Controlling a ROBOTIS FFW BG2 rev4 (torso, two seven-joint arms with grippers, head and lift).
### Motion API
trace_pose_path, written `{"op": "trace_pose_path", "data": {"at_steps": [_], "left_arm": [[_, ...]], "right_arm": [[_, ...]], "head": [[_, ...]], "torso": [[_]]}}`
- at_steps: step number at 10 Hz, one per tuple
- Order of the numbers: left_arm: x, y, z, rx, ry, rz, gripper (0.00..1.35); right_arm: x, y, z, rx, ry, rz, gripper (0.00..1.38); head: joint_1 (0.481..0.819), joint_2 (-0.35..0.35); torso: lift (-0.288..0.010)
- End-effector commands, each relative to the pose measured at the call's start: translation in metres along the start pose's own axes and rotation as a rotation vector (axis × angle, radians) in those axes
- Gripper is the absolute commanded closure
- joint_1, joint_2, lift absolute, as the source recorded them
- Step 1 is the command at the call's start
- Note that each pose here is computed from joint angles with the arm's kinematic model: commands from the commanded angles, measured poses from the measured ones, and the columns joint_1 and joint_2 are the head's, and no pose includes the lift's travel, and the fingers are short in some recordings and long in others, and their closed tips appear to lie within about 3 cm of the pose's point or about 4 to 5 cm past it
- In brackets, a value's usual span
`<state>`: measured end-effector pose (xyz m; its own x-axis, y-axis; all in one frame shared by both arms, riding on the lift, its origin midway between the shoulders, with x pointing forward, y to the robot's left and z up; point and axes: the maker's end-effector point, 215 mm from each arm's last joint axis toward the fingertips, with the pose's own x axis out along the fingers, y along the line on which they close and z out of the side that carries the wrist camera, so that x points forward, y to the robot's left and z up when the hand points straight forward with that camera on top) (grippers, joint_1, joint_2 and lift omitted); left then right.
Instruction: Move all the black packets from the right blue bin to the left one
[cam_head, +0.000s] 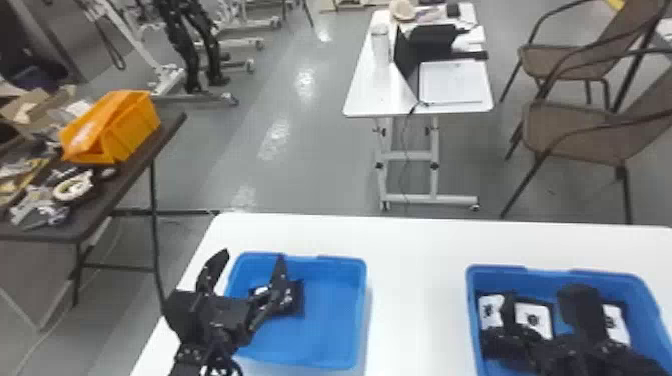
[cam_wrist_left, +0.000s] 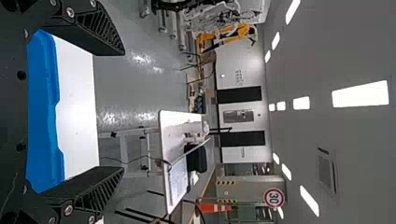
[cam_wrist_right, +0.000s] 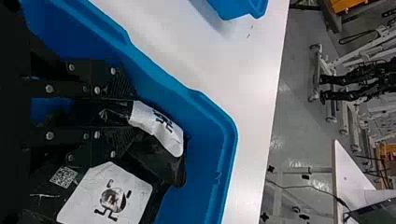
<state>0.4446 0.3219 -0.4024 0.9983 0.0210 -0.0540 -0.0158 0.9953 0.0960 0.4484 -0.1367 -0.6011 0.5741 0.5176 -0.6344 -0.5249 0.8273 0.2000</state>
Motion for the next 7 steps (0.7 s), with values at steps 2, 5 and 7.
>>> {"op": "trace_pose_path", "data": {"at_steps": [2, 5, 7], "left_arm": [[0.001, -0.001, 0.002, -0.030, -0.008, 0.003, 0.15], [0.002, -0.003, 0.008, -0.078, -0.027, 0.004, 0.15], [0.008, -0.015, 0.014, -0.100, -0.021, -0.016, 0.15]], "right_arm": [[-0.030, -0.008, 0.005, 0.037, -0.029, -0.028, 1.28], [-0.089, -0.016, 0.042, 0.041, -0.098, -0.075, 1.28], [-0.088, 0.006, 0.142, -0.042, -0.247, 0.013, 1.28]], "head": [[0.695, 0.227], [0.695, 0.191], [0.695, 0.173]], "torso": [[0.000], [0.000], [0.000]]}}
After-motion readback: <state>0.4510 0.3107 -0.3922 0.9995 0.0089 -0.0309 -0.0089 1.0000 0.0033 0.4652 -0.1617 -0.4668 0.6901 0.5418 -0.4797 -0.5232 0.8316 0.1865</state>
